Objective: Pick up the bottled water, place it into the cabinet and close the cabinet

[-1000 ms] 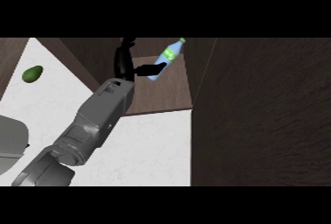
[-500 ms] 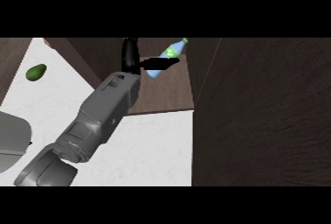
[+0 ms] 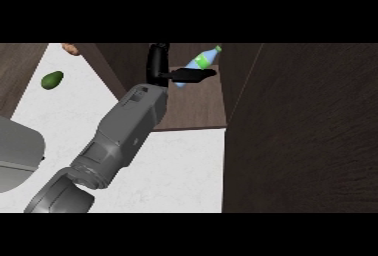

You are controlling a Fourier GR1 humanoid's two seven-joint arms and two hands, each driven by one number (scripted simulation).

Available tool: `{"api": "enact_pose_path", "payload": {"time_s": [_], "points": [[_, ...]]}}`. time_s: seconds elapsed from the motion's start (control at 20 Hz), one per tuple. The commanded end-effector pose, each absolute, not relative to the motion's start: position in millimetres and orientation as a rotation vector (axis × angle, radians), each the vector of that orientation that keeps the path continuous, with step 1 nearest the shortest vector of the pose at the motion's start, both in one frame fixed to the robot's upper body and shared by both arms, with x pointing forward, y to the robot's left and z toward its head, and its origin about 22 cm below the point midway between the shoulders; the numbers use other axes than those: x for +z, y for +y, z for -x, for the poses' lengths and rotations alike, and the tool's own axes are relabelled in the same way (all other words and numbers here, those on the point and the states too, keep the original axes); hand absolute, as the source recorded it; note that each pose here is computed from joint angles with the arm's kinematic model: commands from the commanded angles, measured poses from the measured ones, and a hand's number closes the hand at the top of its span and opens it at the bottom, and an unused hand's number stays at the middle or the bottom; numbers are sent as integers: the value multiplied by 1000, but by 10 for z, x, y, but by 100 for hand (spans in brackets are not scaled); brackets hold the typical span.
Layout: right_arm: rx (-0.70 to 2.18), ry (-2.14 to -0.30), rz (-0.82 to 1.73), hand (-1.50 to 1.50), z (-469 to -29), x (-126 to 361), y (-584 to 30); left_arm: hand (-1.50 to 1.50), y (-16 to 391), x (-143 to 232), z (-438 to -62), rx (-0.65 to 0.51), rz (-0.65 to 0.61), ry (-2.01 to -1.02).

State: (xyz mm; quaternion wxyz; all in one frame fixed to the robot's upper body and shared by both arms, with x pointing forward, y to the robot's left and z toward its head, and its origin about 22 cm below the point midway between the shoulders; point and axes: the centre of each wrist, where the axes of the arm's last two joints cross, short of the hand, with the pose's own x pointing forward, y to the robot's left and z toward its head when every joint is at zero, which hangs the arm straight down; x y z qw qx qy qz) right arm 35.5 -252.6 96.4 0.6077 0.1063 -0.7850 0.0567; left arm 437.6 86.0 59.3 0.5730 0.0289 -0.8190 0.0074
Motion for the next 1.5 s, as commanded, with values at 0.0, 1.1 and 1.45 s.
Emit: {"api": "enact_pose_path", "payload": {"time_s": [0.0, 1.1, 1.45], "points": [[107, -1870, -243, -150, -290, 1283, -2481, -150, 895, 501, -4337, 22, -14, -1898], [115, -1820, -187, -150, -381, 1191, -2434, -150, 869, 101, -3251, 41, 491, -1899], [285, -1801, -269, -150, -373, 1266, -2409, 150, 905, 87, -2628, 29, 559, -1867]]}}
